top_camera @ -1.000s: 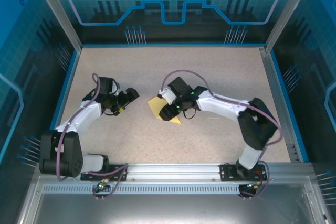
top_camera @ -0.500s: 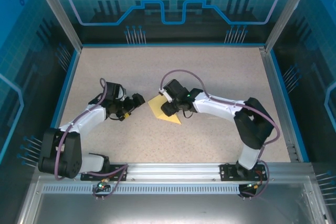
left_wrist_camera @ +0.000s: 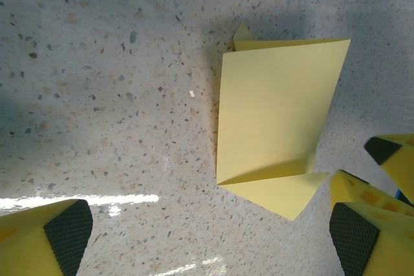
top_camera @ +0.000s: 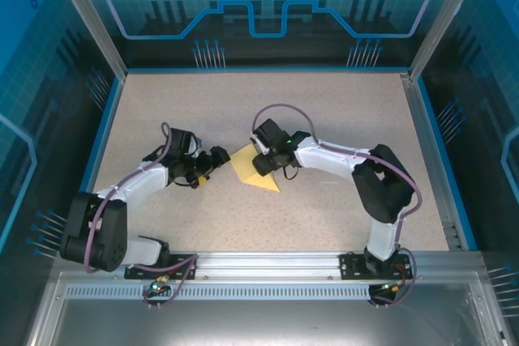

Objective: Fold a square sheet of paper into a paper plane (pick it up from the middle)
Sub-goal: Fold the wing for the fifth time at the center of the table.

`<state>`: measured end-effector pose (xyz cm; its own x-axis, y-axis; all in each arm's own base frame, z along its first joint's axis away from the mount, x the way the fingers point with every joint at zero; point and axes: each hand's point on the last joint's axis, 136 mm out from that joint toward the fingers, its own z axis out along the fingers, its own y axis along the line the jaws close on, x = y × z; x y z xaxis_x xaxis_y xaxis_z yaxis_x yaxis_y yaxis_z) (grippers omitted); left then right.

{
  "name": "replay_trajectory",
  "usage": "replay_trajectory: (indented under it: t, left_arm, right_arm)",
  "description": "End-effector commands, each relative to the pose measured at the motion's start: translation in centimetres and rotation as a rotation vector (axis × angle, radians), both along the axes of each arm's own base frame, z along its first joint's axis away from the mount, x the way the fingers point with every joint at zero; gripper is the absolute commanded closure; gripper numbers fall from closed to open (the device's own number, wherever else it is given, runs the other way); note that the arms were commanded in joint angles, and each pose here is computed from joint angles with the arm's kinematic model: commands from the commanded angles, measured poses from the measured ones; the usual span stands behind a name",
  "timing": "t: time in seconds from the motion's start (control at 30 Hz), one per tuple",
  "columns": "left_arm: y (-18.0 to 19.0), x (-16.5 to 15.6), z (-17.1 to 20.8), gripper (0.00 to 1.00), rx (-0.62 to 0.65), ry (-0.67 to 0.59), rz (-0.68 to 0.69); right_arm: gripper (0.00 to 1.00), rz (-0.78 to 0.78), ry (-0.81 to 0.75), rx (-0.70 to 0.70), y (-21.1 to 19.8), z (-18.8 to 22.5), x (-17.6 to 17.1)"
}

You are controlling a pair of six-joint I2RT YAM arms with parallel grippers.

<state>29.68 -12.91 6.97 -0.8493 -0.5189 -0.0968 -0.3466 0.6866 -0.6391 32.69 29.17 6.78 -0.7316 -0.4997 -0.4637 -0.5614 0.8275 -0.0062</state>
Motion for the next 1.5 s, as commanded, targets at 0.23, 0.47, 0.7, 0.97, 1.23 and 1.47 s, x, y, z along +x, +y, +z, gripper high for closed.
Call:
replay_trajectory:
  t: [0.23,0.47,0.7,0.97,1.23,1.47]
  left_arm:
    - [-1.7,-0.3,-0.3,0.01,-0.043,0.028,-0.015]
    - [-2.9,-0.2,-0.4,0.02,-0.080,0.039,-0.035]
    - [-4.6,-0.1,-0.6,0.06,-0.131,0.052,-0.069]
    - [-6.6,0.1,-1.3,0.19,-0.143,0.082,-0.110]
    - [-8.9,0.6,-1.8,0.36,-0.152,0.103,-0.127]
    - [-9.7,0.2,-3.2,0.41,-0.170,0.158,-0.076]
  right_arm:
    - [0.33,-0.014,0.065,0.049,-1.0,-0.1,-1.5]
    - [0.35,-0.035,0.091,-0.049,-1.5,-2.5,-0.6]
    - [0.35,-0.093,0.110,-0.110,-2.0,-4.2,0.2]
    - [0.44,-0.153,0.188,-0.140,-3.2,-5.5,-0.8]
    - [0.48,-0.172,0.239,-0.127,-3.2,-6.5,-1.4]
    - [0.48,-0.181,0.277,-0.076,-2.8,-6.7,-1.6]
